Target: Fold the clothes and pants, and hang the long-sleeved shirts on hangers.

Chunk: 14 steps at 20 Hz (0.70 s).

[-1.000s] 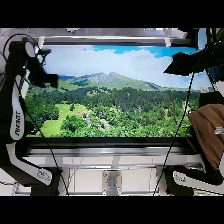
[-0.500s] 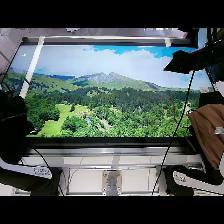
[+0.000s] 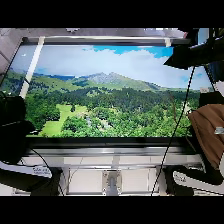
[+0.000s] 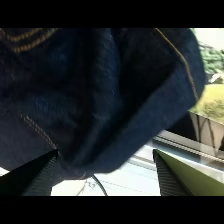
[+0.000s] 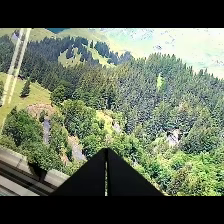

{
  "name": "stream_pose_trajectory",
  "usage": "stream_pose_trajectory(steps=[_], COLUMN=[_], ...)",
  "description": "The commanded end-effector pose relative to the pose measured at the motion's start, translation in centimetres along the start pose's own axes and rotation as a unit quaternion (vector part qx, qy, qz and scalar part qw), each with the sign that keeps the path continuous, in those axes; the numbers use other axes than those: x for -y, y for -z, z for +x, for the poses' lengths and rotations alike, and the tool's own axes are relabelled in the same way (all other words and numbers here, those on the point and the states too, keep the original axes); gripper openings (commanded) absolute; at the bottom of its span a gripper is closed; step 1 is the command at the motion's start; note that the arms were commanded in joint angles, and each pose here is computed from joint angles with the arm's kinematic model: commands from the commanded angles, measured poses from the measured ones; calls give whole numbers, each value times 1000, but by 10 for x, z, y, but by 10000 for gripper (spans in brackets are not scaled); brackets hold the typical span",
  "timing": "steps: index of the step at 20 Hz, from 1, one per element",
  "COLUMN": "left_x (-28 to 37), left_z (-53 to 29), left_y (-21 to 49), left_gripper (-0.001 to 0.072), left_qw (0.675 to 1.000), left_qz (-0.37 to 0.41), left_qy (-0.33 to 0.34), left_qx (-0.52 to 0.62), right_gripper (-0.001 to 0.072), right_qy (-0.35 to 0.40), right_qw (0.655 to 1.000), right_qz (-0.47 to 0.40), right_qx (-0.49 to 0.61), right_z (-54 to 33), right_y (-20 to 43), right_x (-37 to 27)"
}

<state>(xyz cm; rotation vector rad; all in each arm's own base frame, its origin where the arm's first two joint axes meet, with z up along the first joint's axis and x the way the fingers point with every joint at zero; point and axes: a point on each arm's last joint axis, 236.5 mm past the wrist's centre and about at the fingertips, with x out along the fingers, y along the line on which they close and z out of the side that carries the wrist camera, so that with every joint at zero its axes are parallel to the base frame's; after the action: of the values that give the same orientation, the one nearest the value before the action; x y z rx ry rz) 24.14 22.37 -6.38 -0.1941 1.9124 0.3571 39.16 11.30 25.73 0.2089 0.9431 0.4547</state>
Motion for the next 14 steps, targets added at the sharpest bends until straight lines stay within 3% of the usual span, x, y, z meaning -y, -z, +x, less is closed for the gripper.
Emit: stream_pose_trajectory(steps=[1,2,3,7,9,10,12,14], left_x=[-5,-4,-1,32,86,131,233,319], left_z=[19,26,32,15,-19,-50,-136,-214], left_y=[-5,-5,-3,-5,-14,-17,-10,18], left_gripper=[686,483,47,37,37,37,36,35], left_qw=[1000,999,999,999,992,978,910,829], left_qz=[10,13,16,33,62,85,167,245], left_qy=[-11,-10,-5,28,104,173,329,420], left_qx=[-19,-32,-45,-29,34,81,189,276], right_gripper=[10,10,10,10,10,10,10,10], right_qy=[-1,0,0,0,9,17,43,80], right_qw=[1000,1000,1000,1000,1000,999,997,993], right_qz=[0,0,0,0,-14,-33,-60,-71], right_qx=[1,1,1,1,0,-6,-28,-59], right_z=[1,1,1,0,-3,-5,-10,-14], right_y=[-1,-1,-1,-1,0,3,12,25], right_x=[0,0,0,0,4,6,17,35])
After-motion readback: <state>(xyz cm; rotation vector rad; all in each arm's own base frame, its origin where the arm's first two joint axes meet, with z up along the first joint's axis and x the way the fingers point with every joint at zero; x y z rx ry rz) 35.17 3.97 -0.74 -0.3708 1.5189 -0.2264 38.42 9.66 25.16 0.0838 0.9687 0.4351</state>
